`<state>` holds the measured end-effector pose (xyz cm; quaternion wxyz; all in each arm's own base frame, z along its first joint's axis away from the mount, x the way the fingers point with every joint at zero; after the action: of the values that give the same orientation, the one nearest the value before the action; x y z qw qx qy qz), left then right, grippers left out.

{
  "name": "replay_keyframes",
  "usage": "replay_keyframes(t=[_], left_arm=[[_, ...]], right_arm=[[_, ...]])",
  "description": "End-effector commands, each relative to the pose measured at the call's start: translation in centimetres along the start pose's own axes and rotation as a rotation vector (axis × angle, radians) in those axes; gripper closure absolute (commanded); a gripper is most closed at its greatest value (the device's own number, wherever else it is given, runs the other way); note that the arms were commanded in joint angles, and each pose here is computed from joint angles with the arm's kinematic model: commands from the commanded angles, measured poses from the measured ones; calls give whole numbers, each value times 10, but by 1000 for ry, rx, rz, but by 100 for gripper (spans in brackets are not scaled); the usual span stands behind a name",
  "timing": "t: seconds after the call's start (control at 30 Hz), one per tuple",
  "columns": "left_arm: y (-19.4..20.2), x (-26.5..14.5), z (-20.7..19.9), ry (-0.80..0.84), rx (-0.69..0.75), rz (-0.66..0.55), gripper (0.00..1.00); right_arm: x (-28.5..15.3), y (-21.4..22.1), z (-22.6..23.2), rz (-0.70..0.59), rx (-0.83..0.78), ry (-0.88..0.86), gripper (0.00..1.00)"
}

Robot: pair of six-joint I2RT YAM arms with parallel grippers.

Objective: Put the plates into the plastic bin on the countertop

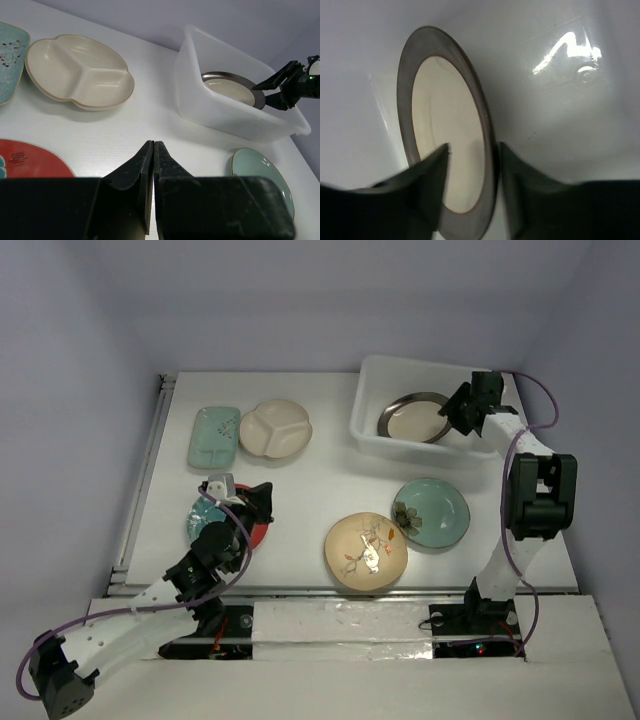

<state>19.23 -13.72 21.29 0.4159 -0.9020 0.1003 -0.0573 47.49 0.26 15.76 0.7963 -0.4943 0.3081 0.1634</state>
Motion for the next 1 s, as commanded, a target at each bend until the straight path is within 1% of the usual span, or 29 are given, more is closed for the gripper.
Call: replay_keyframes(t=[0.0,0.07,0.1,0.27,0.33,0.37,0.43,0.47,0.5,0.53,0.57,0.6,0.63,0.67,0.7,0.73,0.77,0.8,0.83,0.87,0.9,0.97], left_arm=[[-9,1,-11,32,-30,-20,99],[-9,1,-12,34,-31,-20,99],[-9,1,-12,34,-32,-21,99],[-8,2,-12,33,-32,-19,99],[-8,2,-11,30,-30,-19,99],[-8,2,-12,31,-29,-18,99],[-8,2,-11,29,-27,-17,99],[-8,2,-11,27,-27,-18,99],[-8,2,-11,27,-28,-20,99],[-10,1,-11,28,-34,-26,99],[-11,1,-11,28,-36,-30,99],[-12,0,-10,24,-38,-36,99],[-14,-1,-10,25,-43,-44,100],[-14,-2,-9,24,-46,-47,100],[-16,-2,-7,16,-48,-56,100],[-20,-5,-8,22,-66,-73,100],[-22,-6,-7,23,-74,-81,100],[-22,-8,-3,14,-80,-95,100],[-28,-12,0,14,-103,-125,100],[-32,-14,-1,25,-120,-138,100],[-34,-16,4,10,-133,-159,100],[-44,-24,7,15,-184,-206,100]], right_arm=[[-20,-45,8,-156,-6,8,41],[-28,-50,6,-181,-16,30,32],[-32,-52,6,-186,-23,31,30],[-62,-65,17,-243,-24,-35,30],[-88,-77,26,-312,-20,-92,29],[-93,-71,28,-303,-19,-124,29],[-118,-77,38,-348,-11,-204,29],[-127,-72,50,-344,-22,-270,32],[-127,-57,53,-325,-22,-299,50],[-145,-51,75,-351,-50,-372,61],[-150,-41,86,-337,-69,-405,74],[-152,-26,97,-315,-100,-434,91],[-157,-13,111,-297,-127,-466,95],[-167,15,141,-253,-178,-538,98],[-170,31,154,-236,-205,-565,100],[-170,51,165,-203,-229,-591,100],[-178,85,188,-143,-273,-645,100],[-180,97,199,-143,-275,-665,100],[-184,128,216,-97,-307,-707,100],[-184,129,216,-96,-293,-711,100],[-192,159,233,-49,-310,-752,100],[-199,186,249,-24,-328,-782,100]])
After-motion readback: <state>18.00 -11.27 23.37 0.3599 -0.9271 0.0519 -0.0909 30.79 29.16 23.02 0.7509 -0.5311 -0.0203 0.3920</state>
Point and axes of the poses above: each gripper's point midway between its finger pads, its own x axis out along the fingers, its own z axis along the line the jaws close on, y = z × x, the point moved 5 cm from there along -x, back along the fingers, and after that the axes turned 13 degrees about -x, right-handed, at the moved point
